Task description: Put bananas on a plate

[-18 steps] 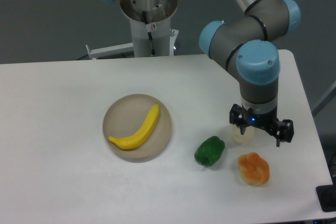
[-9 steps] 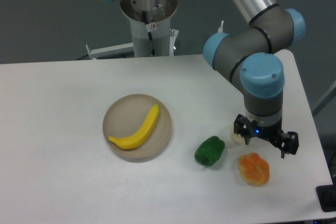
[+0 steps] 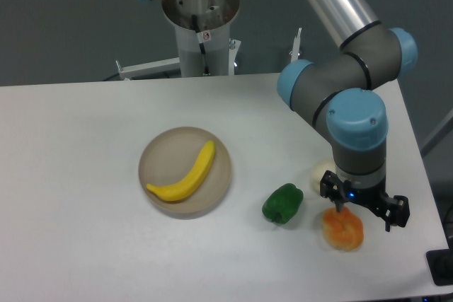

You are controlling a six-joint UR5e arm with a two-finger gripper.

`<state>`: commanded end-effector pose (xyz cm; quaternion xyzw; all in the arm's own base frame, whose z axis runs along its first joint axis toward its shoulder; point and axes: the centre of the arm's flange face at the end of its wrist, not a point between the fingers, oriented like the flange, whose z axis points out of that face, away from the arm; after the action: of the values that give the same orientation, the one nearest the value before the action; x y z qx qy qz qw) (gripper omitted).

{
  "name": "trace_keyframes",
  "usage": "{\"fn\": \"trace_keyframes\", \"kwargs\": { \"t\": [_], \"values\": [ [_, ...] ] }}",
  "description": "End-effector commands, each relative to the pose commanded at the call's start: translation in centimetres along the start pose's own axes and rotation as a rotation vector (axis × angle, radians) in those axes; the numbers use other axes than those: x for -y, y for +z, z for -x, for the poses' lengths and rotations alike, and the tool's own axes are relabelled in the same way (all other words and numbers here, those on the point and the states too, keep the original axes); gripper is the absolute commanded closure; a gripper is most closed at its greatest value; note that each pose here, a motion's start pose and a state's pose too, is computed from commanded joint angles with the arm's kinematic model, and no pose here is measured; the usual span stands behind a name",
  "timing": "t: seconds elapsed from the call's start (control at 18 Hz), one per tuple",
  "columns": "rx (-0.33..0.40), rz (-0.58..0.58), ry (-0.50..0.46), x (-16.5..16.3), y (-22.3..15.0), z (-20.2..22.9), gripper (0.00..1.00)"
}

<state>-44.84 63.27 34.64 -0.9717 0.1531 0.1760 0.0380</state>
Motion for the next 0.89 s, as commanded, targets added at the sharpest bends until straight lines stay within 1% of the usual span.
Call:
{"fn": "trace_keyframes", "kwargs": {
  "t": [0.11, 0.89],
  "values": [
    [0.003, -0.004, 0.007, 0.48, 0.09, -0.12, 0.00],
    [0.001, -0.003, 0.007, 0.43, 0.20, -0.26, 0.00]
  ]
}}
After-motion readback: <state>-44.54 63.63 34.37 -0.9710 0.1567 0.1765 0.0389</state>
